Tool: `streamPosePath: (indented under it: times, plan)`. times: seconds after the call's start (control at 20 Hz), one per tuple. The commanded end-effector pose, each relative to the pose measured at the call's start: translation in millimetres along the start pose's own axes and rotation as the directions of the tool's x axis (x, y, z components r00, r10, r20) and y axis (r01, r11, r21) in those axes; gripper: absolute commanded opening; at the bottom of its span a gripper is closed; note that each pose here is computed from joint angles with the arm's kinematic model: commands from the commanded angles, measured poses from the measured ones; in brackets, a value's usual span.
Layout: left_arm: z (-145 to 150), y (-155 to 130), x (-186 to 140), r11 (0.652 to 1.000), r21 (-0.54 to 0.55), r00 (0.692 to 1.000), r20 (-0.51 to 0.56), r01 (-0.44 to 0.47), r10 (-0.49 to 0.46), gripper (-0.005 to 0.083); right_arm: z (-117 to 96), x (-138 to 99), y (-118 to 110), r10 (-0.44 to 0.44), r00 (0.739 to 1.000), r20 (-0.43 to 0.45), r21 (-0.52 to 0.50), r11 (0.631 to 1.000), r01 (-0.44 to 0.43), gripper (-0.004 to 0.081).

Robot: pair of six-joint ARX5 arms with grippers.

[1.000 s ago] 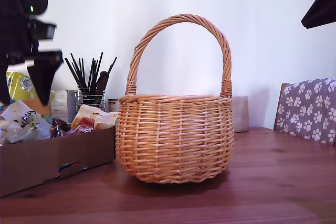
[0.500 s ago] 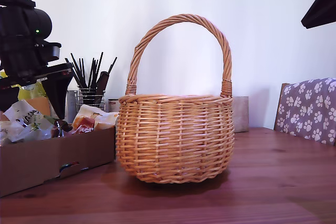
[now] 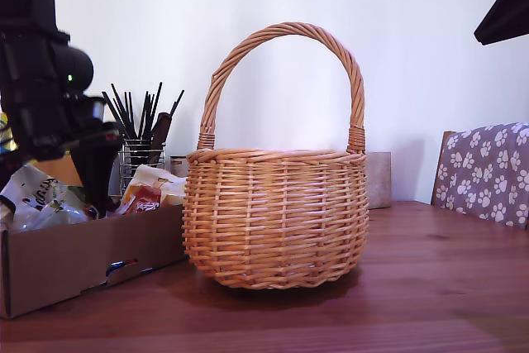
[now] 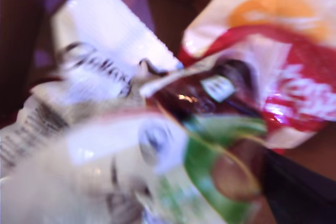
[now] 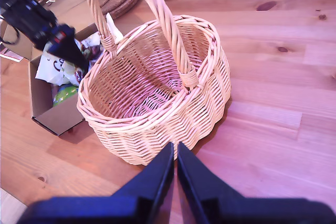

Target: Move the bags of Easter eggs from the cardboard box on the left into the woven basket on the right side.

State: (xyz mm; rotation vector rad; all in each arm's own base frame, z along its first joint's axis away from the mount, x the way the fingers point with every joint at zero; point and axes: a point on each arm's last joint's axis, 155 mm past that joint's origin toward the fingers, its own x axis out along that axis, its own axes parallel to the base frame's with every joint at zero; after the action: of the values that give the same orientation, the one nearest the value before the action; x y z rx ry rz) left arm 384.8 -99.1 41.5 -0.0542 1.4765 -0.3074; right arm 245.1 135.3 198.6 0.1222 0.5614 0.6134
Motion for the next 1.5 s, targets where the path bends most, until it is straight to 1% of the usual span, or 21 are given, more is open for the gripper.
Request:
streamPosePath:
  times: [0.0, 0.05, 0.1, 0.15, 0.25, 0.3, 0.35, 0.4, 0.55, 0.8, 1.0, 1.1, 1.25, 1.35, 1.45]
  plan:
    - [-11, 3, 19, 1.000, -0.010, 0.998, -0.058, -0.002, 0.001, 0.0759, 7, -2, 4, 0.010, 1.000, 0.016, -0.012, 1.000, -0.009, -0.0012]
    - [-9, 4, 18, 1.000, -0.003, 0.999, -0.052, -0.007, 0.006, 0.0712, 7, -2, 4, 0.010, 1.000, 0.016, -0.012, 1.000, -0.009, -0.0012]
    - [-10, 4, 17, 1.000, -0.003, 0.999, -0.053, -0.012, 0.012, 0.0642, 7, -2, 4, 0.010, 1.000, 0.016, -0.012, 1.000, -0.009, -0.0012]
    - [-11, 4, 17, 1.000, 0.000, 0.998, -0.058, -0.013, 0.013, 0.0533, 7, -2, 4, 0.010, 1.000, 0.016, -0.012, 1.000, -0.009, -0.0012]
    - [-15, 3, 15, 1.000, 0.020, 0.997, -0.073, -0.009, 0.010, 0.0278, 7, -2, 4, 0.010, 1.000, 0.016, -0.012, 1.000, -0.009, -0.0012]
    - [-16, 2, 13, 1.000, 0.021, 0.997, -0.081, -0.005, 0.007, 0.0191, 7, -2, 4, 0.010, 1.000, 0.016, -0.012, 1.000, -0.009, -0.0012]
    - [-17, 1, 10, 1.000, 0.024, 0.996, -0.087, 0.000, 0.002, 0.0142, 7, -2, 4, 0.010, 1.000, 0.016, -0.012, 1.000, -0.009, -0.0012]
    - [-16, -1, 7, 1.000, 0.025, 0.996, -0.091, 0.006, -0.004, 0.0128, 7, -2, 4, 0.010, 1.000, 0.016, -0.012, 1.000, -0.009, -0.0012]
    - [-13, -5, -11, 0.999, 0.035, 0.997, -0.080, 0.008, -0.005, 0.0127, 7, -2, 4, 0.010, 1.000, 0.015, -0.012, 1.000, -0.009, -0.0012]
    - [-1, -13, -55, 0.998, 0.061, 0.999, 0.032, 0.002, -0.004, 0.0127, 5, -2, 3, 0.009, 1.000, 0.009, -0.010, 1.000, -0.009, -0.0012]
    - [1, -19, -98, 0.997, 0.074, 0.990, 0.142, 0.002, -0.012, 0.0127, 5, -2, 3, 0.009, 1.000, 0.008, -0.009, 1.000, -0.009, -0.0012]
    - [-1, -32, -122, 0.995, 0.096, 0.978, 0.202, 0.033, -0.051, 0.0127, 5, -2, 3, 0.009, 1.000, 0.009, -0.010, 1.000, -0.009, -0.0012]
    - [-7, -54, -154, 0.985, 0.141, 0.952, 0.274, 0.101, -0.137, 0.0127, 5, -2, 3, 0.009, 1.000, 0.009, -0.010, 1.000, -0.009, -0.0012]
    - [-15, -74, -168, 0.970, 0.178, 0.934, 0.285, 0.168, -0.214, 0.0127, 5, -2, 3, 0.009, 1.000, 0.009, -0.010, 1.000, -0.009, -0.0012]
    - [-27, -97, -176, 0.943, 0.217, 0.916, 0.261, 0.252, -0.304, 0.0127, 5, -2, 3, 0.009, 1.000, 0.010, -0.010, 1.000, -0.009, -0.0012]
